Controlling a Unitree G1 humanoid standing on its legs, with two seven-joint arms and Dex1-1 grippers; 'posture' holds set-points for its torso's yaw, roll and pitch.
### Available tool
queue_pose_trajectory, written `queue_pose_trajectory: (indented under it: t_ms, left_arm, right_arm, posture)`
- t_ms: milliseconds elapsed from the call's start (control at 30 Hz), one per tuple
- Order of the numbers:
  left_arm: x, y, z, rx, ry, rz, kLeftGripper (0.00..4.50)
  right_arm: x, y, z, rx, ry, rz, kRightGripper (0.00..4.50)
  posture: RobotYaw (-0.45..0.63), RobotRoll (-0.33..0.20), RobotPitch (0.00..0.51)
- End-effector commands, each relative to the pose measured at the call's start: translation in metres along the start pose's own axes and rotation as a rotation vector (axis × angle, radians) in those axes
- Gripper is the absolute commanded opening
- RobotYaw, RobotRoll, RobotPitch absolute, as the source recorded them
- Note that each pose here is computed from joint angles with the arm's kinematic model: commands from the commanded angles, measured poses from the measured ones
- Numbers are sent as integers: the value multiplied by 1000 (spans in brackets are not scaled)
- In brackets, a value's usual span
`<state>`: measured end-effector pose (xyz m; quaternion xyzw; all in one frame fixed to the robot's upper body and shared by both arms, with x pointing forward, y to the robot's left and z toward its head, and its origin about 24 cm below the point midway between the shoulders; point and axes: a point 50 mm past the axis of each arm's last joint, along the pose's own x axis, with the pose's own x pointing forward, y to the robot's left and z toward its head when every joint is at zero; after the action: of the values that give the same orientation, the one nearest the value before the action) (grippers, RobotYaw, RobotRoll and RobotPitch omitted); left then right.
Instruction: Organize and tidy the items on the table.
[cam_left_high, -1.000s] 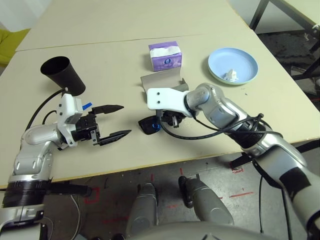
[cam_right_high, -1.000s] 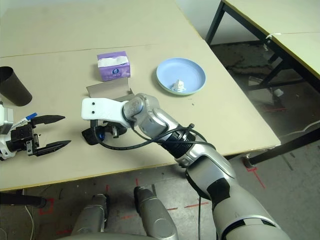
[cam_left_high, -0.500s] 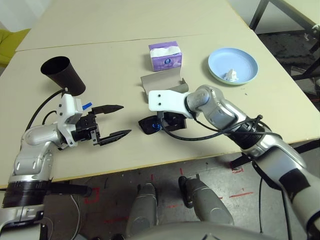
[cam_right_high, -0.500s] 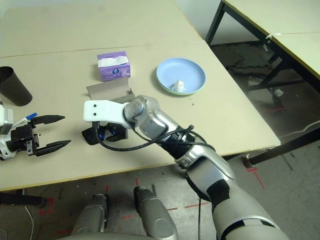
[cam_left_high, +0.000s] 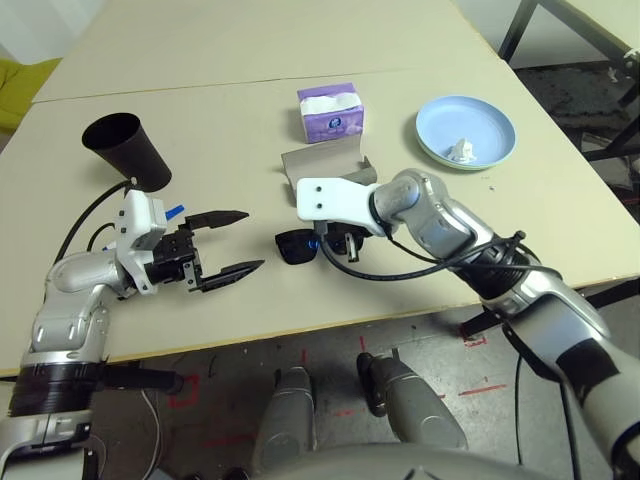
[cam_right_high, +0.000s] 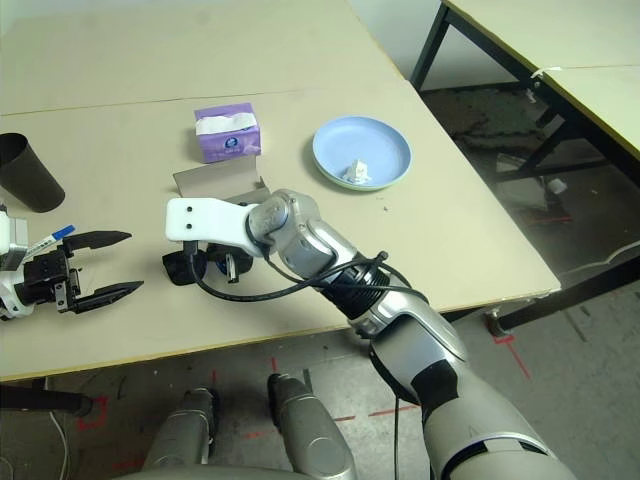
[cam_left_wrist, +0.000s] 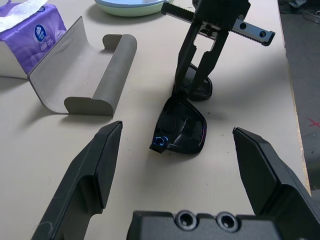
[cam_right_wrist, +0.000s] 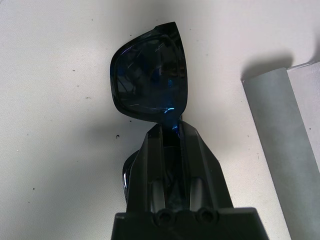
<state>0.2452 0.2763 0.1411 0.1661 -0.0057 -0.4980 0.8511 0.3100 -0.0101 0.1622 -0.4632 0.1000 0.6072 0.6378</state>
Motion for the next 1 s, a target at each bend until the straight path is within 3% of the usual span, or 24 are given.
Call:
queue_pose_trajectory:
  t_ms: [33,633,1000]
  left_arm:
    - [-7,0,-7,-18,20,26,4500]
    - [-14,6,-18,-87,28,171,4500]
    - [-1,4,-20,-153,18,278,4500]
  right_arm:
    - [-4,-5,1,-25,6,-8,148]
    - [-33,-42,36,-190,-30,-144,148]
    - [-26,-78,12,-311,-7,-357,148]
  posture:
    - [-92,0,188]
    - [-83,0,174]
    - [-66,0,175]
